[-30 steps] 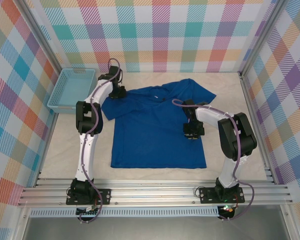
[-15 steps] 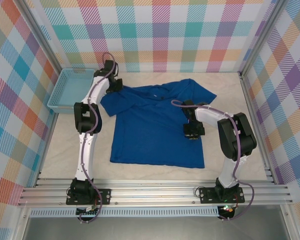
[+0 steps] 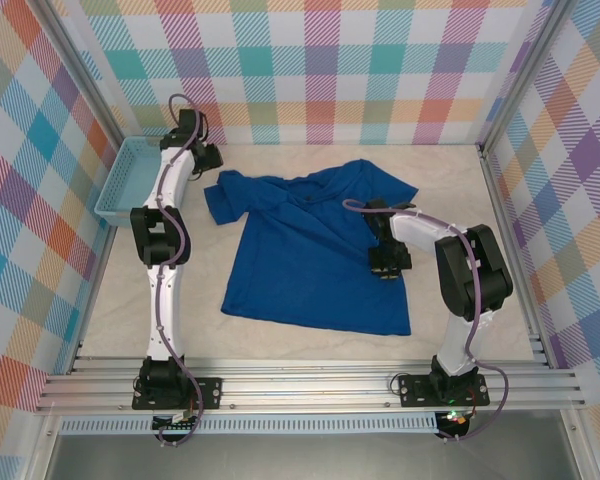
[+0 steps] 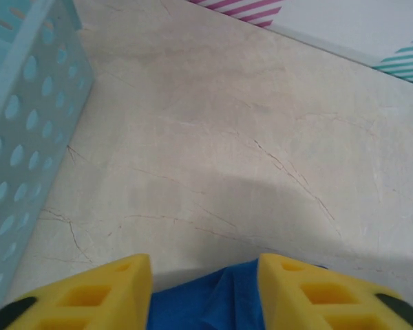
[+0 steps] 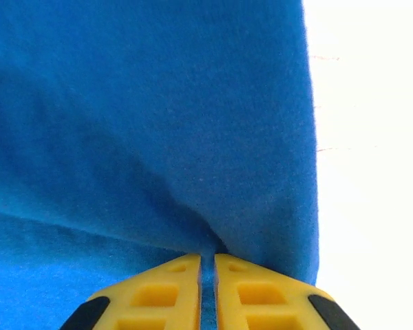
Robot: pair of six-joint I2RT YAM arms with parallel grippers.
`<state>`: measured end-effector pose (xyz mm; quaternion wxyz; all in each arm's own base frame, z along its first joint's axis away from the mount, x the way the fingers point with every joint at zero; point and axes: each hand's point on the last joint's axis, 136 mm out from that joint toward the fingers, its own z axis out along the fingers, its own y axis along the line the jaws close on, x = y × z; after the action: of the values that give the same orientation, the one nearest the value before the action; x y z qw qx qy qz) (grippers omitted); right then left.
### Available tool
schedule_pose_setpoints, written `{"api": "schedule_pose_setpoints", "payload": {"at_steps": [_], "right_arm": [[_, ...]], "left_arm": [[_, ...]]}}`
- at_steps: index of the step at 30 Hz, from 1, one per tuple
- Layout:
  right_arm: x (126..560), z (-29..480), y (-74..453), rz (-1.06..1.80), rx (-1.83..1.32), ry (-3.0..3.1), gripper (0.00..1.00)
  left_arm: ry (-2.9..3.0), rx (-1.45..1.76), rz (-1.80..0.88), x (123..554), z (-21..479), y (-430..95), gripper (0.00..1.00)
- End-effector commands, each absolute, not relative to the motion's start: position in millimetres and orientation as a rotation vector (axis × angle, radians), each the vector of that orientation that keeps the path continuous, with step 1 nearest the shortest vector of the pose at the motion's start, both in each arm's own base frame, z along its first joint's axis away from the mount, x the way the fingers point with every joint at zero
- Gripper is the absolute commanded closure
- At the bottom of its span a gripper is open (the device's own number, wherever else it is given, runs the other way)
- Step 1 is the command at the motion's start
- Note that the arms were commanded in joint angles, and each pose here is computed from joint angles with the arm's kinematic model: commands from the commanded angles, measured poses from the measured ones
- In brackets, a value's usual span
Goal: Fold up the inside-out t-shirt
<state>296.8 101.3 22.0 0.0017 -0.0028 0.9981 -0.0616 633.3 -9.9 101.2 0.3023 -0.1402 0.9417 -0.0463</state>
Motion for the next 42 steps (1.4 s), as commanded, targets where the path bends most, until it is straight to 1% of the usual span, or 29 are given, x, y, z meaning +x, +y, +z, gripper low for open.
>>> {"api": "schedule_pose_setpoints", "payload": {"at_steps": [1, 4, 7, 10, 11, 13, 15, 17, 19, 21, 25, 28, 31, 40, 42], "right_arm": [[309, 46, 108, -0.126, -0.054, 3.078, 0.83], [315, 61, 114, -0.067, -0.091, 3.032, 0.78], [315, 78, 131, 0.108, -0.112, 2.971, 0.70], [310, 89, 152, 0.323, -0.138, 2.920, 0.62], [308, 91, 159, 0.389, -0.141, 2.907, 0.59], [304, 92, 164, 0.453, -0.147, 2.904, 0.58], [302, 89, 164, 0.483, -0.141, 2.913, 0.57], [304, 88, 158, 0.511, -0.103, 2.917, 0.57], [308, 91, 149, 0.557, -0.038, 2.896, 0.57], [311, 96, 144, 0.598, 0.009, 2.861, 0.57], [308, 101, 133, 0.601, 0.051, 2.829, 0.57], [304, 102, 128, 0.607, 0.070, 2.809, 0.57], [299, 102, 129, 0.630, 0.070, 2.810, 0.57], [295, 97, 127, 0.624, 0.074, 2.823, 0.57], [296, 97, 128, 0.632, 0.073, 2.822, 0.57]], "left_arm": [[2.505, -0.301, -0.149, 609, 130, -30, 0.48], [2.472, -0.259, -0.230, 582, 149, -52, 0.41], [2.469, -0.220, -0.350, 540, 157, -82, 0.40], [2.443, -0.104, -0.501, 497, 161, -130, 0.38], [2.457, -0.027, -0.546, 476, 151, -155, 0.35], [2.445, 0.172, -0.618, 432, 146, -202, 0.31], [2.441, 0.425, -0.662, 386, 138, -244, 0.30], [2.406, 0.728, -0.652, 337, 127, -278, 0.30], [2.367, 1.002, -0.619, 293, 114, -299, 0.33], [2.339, 1.197, -0.604, 261, 104, -315, 0.39], [2.216, 1.505, -0.630, 209, 86, -338, 0.40], [2.158, 1.662, -0.508, 195, 62, -341, 0.39], [2.156, 1.754, -0.430, 193, 42, -342, 0.40], [2.130, 1.899, -0.326, 192, 17, -329, 0.35], [2.131, 1.913, -0.300, 194, 13, -327, 0.38]]}}
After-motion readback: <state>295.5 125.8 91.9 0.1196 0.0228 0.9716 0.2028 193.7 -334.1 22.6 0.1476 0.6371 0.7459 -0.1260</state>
